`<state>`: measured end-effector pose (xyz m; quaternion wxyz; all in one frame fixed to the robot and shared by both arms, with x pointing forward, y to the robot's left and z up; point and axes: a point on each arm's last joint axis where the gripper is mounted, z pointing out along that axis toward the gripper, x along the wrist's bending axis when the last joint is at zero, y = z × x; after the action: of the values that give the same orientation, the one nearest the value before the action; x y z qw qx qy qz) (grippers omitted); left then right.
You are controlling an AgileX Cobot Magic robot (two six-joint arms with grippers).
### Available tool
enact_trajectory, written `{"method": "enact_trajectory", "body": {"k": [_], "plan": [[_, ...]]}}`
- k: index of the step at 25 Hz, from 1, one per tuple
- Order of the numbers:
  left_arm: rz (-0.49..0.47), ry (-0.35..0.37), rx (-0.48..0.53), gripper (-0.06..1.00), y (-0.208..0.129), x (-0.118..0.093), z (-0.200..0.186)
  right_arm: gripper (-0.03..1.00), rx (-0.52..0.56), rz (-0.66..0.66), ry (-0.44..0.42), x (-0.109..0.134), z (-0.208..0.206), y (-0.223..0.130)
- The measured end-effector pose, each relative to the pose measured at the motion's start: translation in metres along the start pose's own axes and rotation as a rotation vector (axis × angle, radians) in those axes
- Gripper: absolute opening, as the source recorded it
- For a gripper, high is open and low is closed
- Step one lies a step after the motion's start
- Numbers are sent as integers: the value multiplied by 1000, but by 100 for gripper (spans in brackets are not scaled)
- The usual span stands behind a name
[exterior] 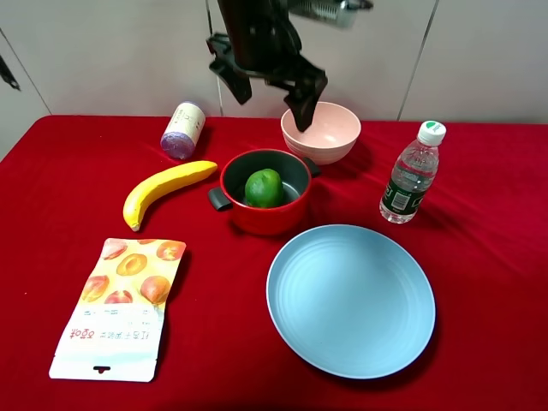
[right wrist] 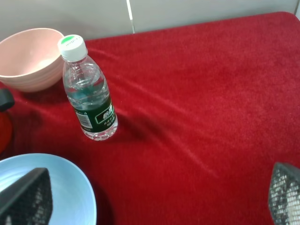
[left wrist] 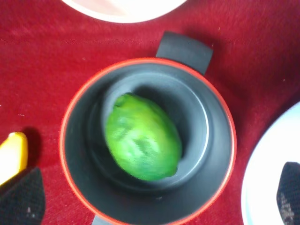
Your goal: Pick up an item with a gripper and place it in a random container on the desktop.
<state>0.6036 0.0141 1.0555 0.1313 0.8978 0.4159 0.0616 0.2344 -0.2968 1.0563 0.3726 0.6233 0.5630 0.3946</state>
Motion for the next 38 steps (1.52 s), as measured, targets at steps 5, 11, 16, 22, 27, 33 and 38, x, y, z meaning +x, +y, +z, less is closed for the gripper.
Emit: {"method": "enact_trajectory", "body": {"k": [5,11,16,22,27,33,38], "plan": [[1,3,-68,99,-3,0,-34,69,0,0,0,0,0,0],[2,5,-120,99,-12,-1,-66,69,0,0,0,0,0,0],[2,6,-127,99,-27,-2,-85,69,0,0,0,0,0,0],[2,5,-120,99,-52,-3,-104,69,0,0,0,0,0,0],[2,5,-116,99,-75,-4,-119,69,0,0,0,0,0,0],[2,5,-125,99,-104,-5,-138,69,0,0,0,0,0,0],[2,6,-145,99,-129,-6,-154,69,0,0,0,0,0,0]]}}
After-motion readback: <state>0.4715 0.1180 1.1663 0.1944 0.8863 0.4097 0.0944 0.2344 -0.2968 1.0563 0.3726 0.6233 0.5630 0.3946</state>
